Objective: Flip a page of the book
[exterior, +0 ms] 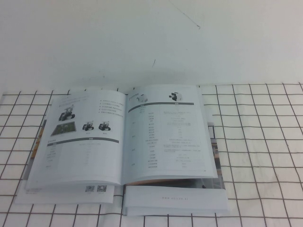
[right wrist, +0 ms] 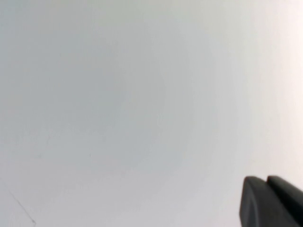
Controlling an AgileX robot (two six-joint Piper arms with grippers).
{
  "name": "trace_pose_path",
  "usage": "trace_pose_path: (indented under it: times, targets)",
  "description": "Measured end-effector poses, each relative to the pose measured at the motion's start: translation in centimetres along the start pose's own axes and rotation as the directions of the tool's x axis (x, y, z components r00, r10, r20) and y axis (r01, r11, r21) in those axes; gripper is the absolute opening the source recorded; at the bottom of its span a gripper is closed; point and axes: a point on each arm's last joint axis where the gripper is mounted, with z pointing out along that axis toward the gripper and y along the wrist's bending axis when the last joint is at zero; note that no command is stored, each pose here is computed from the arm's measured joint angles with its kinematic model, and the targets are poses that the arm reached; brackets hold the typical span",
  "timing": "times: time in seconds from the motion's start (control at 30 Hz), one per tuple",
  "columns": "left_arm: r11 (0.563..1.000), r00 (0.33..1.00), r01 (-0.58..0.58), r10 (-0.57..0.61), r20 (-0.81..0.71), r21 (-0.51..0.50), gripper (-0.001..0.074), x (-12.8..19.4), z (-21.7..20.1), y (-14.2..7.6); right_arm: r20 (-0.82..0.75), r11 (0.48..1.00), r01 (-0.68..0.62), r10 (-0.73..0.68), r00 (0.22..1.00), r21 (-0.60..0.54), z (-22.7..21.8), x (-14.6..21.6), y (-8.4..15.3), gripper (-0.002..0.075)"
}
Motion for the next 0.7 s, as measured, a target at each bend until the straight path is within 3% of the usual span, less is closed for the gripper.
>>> trace_pose_path:
  times: [0.2, 0.43, 0.57, 0.7]
  targets:
    - [1.000, 0.997, 0.010, -0.010, 0.076, -0.001, -0.0002, -0.7, 0.0, 0.0, 0.085, 1.000, -0.002, 0.001, 0.996, 0.010, 0.0, -0.8, -0.1, 0.0020]
    - [0.992, 0.990, 0.123, -0.122, 0.073, -0.007, -0.0002, -0.6, 0.0, 0.1, 0.088, 0.999, -0.036, 0.034, 0.996, 0.026, 0.0, -0.8, -0.3, 0.0020]
    - [0.988, 0.986, 0.152, -0.153, -0.061, -0.018, -0.0002, -0.9, 0.5, -0.1, 0.029, 0.999, -0.037, 0.037, 0.999, 0.020, 0.5, -2.3, -0.5, 0.0020]
    - [0.978, 0.950, 0.208, -0.208, -0.231, -0.023, -0.0002, -3.7, 1.4, -0.9, -0.085, 0.999, -0.048, 0.048, 0.995, 0.009, 1.1, -4.9, -0.8, 0.0015]
